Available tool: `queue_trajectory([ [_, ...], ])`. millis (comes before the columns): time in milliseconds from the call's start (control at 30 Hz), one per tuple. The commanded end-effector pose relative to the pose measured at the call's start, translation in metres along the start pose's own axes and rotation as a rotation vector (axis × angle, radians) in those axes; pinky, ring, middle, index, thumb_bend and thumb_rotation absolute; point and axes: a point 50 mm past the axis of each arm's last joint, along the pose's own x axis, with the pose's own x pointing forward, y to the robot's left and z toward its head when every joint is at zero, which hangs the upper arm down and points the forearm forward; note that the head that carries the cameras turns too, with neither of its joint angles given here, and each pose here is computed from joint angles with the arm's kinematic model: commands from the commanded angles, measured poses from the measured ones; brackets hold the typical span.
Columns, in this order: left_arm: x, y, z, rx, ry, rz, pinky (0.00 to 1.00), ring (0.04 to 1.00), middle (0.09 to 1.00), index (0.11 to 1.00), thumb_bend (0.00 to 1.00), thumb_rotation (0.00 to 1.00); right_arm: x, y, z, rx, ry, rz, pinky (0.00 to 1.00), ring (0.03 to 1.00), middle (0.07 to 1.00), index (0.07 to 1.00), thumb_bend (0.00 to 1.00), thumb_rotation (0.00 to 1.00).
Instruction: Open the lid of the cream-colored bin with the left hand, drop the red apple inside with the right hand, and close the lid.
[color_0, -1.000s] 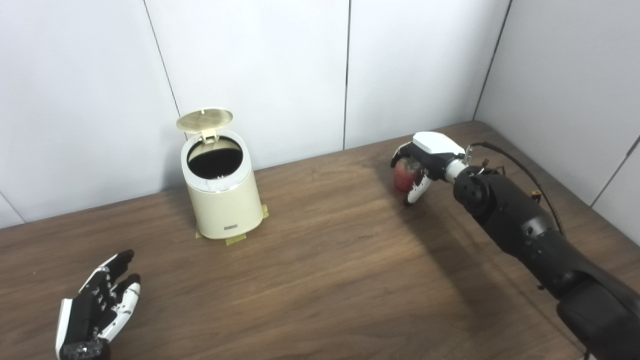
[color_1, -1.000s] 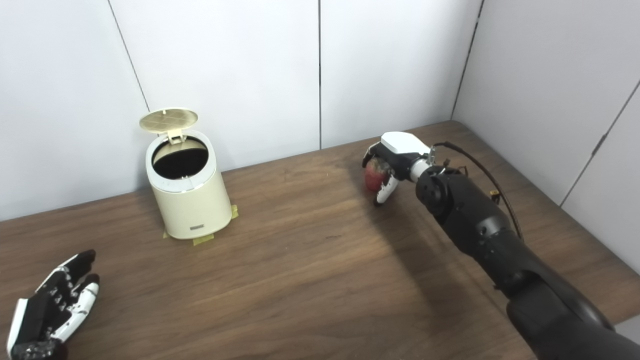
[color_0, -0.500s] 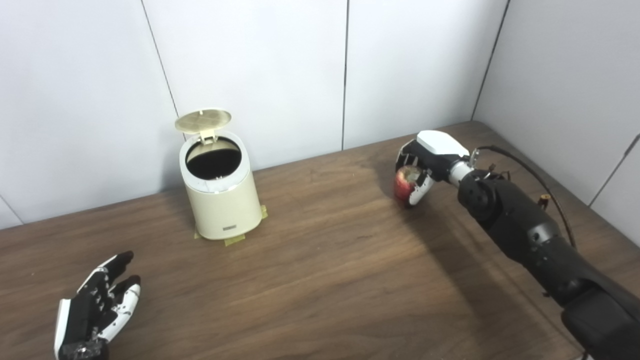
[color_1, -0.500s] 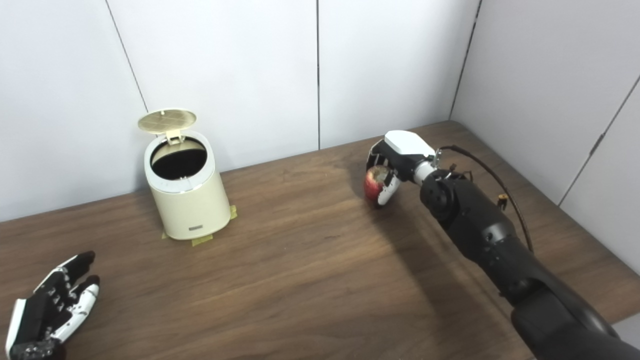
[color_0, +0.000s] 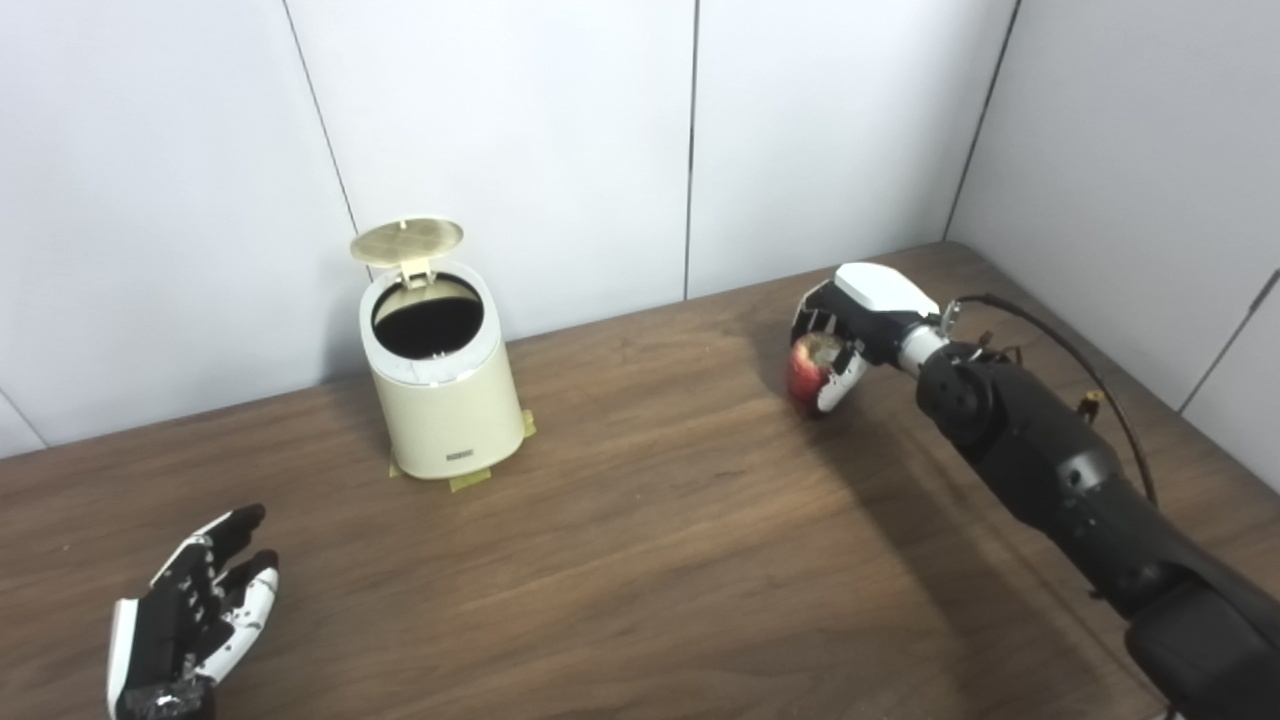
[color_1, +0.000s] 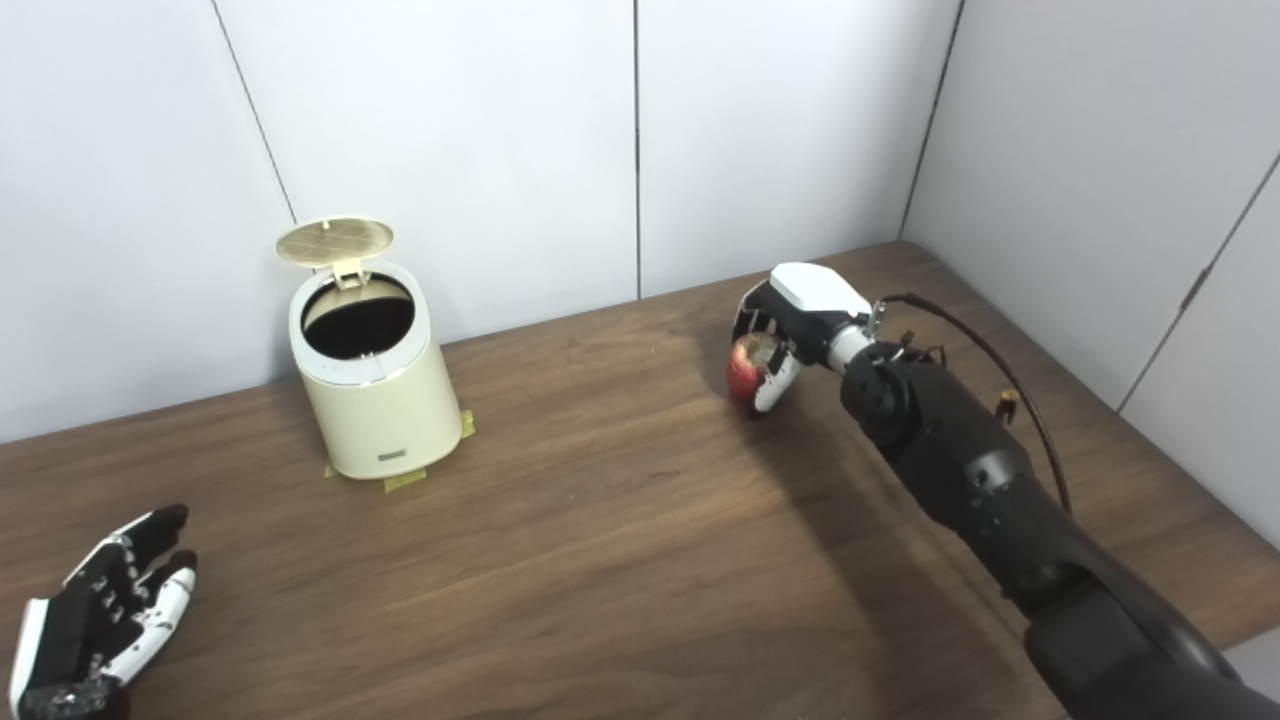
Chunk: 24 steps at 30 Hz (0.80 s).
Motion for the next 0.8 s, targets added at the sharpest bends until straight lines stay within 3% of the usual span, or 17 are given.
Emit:
queue_trajectory([
  [0, 0.005, 0.003, 0.010, 0.007, -0.059, 0.021, 0.86, 0.854, 0.819, 0.739, 0.28, 0.07, 0.005, -0.042, 0.019, -0.008, -0.074, -0.143, 0.48, 0.431, 0.501, 0.498, 0.52, 0.00],
  [133, 0.005, 0.001, 0.007, 0.019, -0.045, 0.015, 0.83, 0.843, 0.816, 0.740, 0.28, 0.08, -0.002, -0.053, 0.047, -0.009, -0.134, -0.197, 0.46, 0.418, 0.501, 0.508, 0.52, 0.00],
  [267, 0.003, -0.003, 0.006, -0.012, -0.038, 0.008, 0.89, 0.864, 0.827, 0.762, 0.30, 0.09, -0.009, -0.064, 0.079, -0.010, -0.229, -0.261, 0.44, 0.411, 0.481, 0.525, 0.52, 0.00],
  [400, 0.002, -0.007, 0.005, 0.005, -0.032, 0.011, 0.87, 0.850, 0.826, 0.767, 0.31, 0.15, -0.018, -0.075, 0.117, 0.034, -0.312, -0.306, 0.47, 0.413, 0.480, 0.527, 0.52, 0.00],
  [533, 0.000, -0.015, 0.003, 0.007, -0.026, 0.013, 0.83, 0.820, 0.807, 0.772, 0.32, 0.18, -0.025, -0.084, 0.150, 0.068, -0.404, -0.350, 0.67, 0.425, 0.482, 0.515, 0.52, 0.00],
  [567, 0.000, -0.017, 0.002, 0.007, -0.025, 0.013, 0.82, 0.814, 0.804, 0.774, 0.33, 0.19, -0.026, -0.085, 0.158, 0.089, -0.424, -0.356, 0.66, 0.432, 0.481, 0.510, 0.52, 0.00],
  [667, -0.001, -0.023, 0.000, 0.018, -0.031, 0.011, 0.78, 0.802, 0.798, 0.775, 0.33, 0.22, -0.027, -0.088, 0.175, 0.163, -0.469, -0.361, 0.45, 0.427, 0.488, 0.507, 0.52, 0.00],
  [767, -0.002, -0.029, 0.000, 0.017, -0.024, 0.011, 0.78, 0.804, 0.802, 0.777, 0.33, 0.24, -0.025, -0.090, 0.194, 0.187, -0.503, -0.381, 0.40, 0.401, 0.496, 0.515, 0.52, 0.00],
])
